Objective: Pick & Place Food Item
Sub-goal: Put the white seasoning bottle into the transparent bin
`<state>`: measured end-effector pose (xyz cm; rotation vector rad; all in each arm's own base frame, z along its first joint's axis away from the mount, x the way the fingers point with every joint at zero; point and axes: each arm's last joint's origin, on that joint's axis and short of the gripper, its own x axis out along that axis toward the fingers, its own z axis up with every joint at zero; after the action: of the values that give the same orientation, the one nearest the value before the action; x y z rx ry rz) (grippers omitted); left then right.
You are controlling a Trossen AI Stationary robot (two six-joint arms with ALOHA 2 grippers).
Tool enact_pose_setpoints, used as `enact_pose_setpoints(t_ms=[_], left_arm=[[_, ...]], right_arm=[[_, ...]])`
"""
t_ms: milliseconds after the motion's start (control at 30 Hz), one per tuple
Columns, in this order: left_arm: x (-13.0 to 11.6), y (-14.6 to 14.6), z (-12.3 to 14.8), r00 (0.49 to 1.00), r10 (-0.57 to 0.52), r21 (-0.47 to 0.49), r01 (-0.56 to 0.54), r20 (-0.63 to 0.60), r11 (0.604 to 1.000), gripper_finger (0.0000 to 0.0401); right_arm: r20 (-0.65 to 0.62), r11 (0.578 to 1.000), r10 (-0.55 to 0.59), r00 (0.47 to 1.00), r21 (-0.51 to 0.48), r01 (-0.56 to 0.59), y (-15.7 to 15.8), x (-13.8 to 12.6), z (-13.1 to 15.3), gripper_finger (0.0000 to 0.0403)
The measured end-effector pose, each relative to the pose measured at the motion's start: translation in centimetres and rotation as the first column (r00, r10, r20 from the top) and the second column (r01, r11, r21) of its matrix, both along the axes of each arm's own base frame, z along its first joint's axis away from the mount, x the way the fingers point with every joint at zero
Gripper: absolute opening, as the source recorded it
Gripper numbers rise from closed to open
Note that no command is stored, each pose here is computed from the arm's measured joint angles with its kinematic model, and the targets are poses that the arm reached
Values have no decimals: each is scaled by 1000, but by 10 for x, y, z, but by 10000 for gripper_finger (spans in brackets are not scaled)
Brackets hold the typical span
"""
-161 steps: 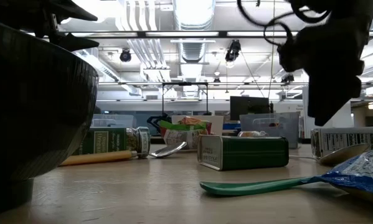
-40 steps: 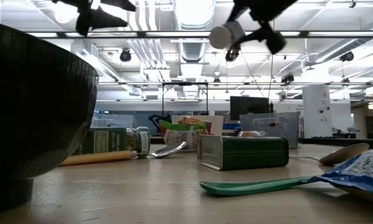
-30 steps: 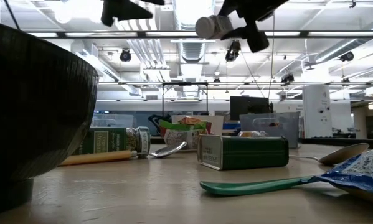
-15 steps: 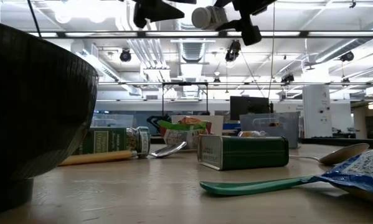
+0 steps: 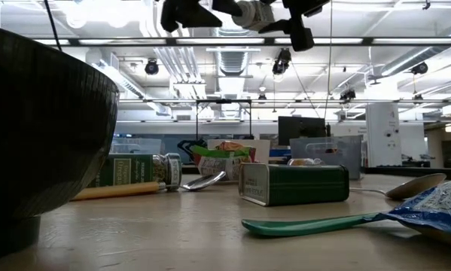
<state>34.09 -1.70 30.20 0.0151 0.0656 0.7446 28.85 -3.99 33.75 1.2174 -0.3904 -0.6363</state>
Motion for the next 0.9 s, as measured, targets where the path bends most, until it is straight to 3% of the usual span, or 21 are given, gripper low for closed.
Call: enact_pose_setpoints(t_ms=[133, 300, 467, 900], left_arm=[[-1, 4, 2, 1000, 16, -15, -15, 22, 1000, 254], [1, 2, 2, 995, -89, -32, 90, 33, 995, 254], [0, 2, 6, 987, -96, -108, 110, 129, 988, 254], [-1, 1, 8, 984, -127, -107, 141, 128, 984, 262]], right_arm=[[2, 1000, -6, 1000, -6, 6, 0, 0, 3, 187], [2, 1000, -2, 1000, -10, 2, 0, 0, 3, 187], [8, 1000, -2, 1000, -8, 2, -1, 0, 4, 187], [18, 1000, 6, 1000, -11, -6, 0, 0, 5, 187]])
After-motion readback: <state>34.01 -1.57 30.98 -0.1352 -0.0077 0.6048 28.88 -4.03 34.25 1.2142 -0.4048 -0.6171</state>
